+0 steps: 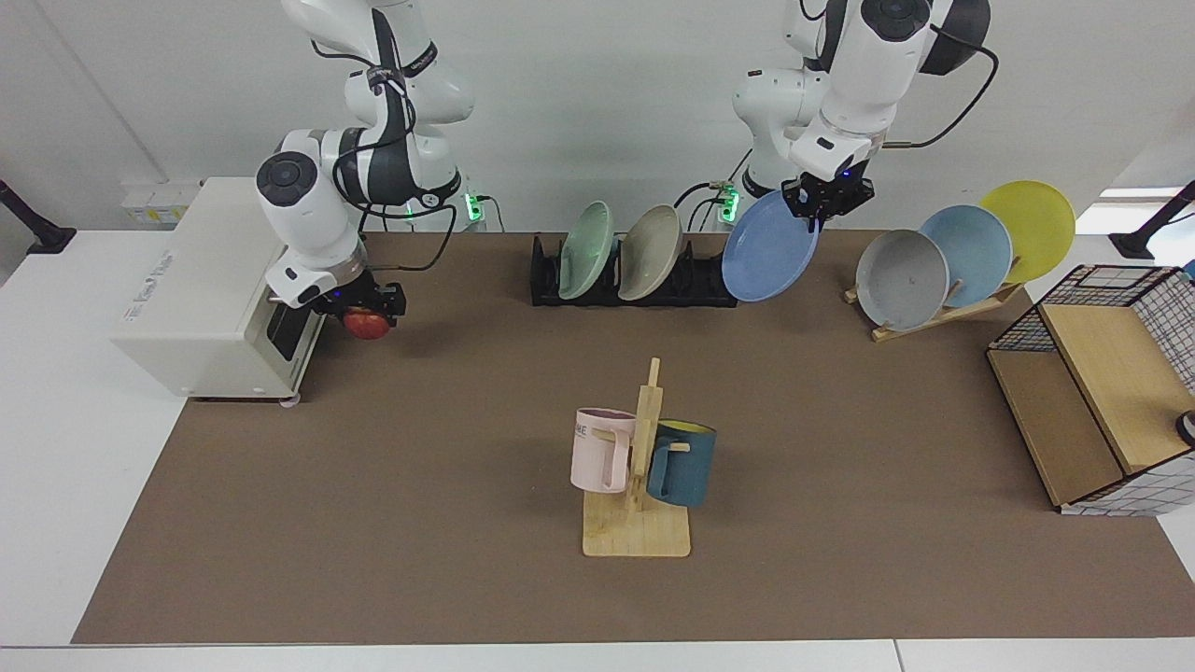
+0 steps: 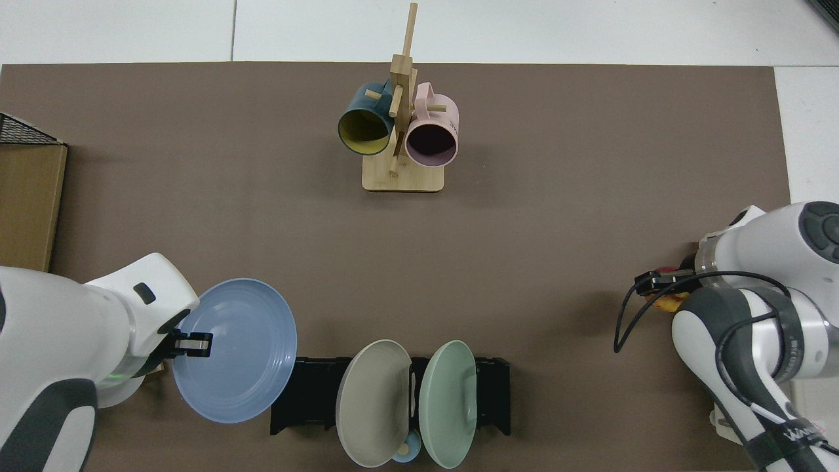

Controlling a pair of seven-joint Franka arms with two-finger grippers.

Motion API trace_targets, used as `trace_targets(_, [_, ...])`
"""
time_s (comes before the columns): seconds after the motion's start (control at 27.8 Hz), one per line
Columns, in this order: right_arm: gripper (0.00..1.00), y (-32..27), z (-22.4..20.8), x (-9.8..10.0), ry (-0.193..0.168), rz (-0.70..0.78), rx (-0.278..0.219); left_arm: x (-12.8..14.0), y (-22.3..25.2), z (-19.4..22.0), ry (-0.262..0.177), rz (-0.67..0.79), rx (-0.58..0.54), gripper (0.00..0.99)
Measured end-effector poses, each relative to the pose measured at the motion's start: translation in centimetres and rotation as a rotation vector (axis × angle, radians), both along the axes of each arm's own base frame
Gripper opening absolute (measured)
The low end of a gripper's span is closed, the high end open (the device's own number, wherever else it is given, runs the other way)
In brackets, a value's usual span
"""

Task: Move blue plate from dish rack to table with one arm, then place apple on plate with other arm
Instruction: 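Carry the blue plate with the left gripper toward the table middle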

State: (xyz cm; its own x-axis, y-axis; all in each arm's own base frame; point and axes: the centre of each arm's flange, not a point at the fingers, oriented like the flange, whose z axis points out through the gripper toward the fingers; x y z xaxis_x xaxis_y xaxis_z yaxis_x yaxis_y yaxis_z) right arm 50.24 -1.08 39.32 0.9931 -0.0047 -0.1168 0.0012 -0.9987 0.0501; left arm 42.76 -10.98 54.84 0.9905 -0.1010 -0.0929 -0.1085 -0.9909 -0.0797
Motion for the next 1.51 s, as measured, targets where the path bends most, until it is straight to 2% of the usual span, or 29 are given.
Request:
trace_targets(0.22, [0.81,0.1,3.6,0.7,-0.003,0.0,-0.003,1.7,1.0,0.6,-0.016,0.017,-0.008,0.079])
trace_targets(0.5, [0.81,0.1,9.2,1.8,-0.039,-0.004,-0.004,7.1,2.4,1.9,-0.043,0.028,-0.036,0.079])
trace_targets(0.61, [0.81,0.1,11.1,1.9,-0.046,-0.006,-0.004,9.1,3.1,1.0,-0.032,0.043,-0.049,0.079])
trace_targets(0.72, [0.81,0.1,12.7,2.1,-0.054,-0.007,-0.005,11.0,4.2,-0.1,-0.043,0.067,-0.106,0.079])
trace_targets(0.9, [0.81,0.2,14.2,2.4,-0.071,-0.001,-0.004,12.2,6.1,-1.3,-0.039,0.073,-0.165,0.079])
trace_targets(1.01, [0.81,0.3,14.4,2.4,-0.076,0.002,-0.003,13.0,6.0,-2.3,-0.051,0.075,-0.179,0.079])
trace_targets(1.23, [0.81,0.4,14.4,2.5,-0.074,0.006,-0.003,14.4,4.6,-6.1,-0.029,0.09,-0.249,0.079])
trace_targets(1.51, [0.81,0.4,14.2,2.5,-0.071,0.006,-0.003,15.3,-0.3,-14.5,-0.001,0.11,-0.379,0.079])
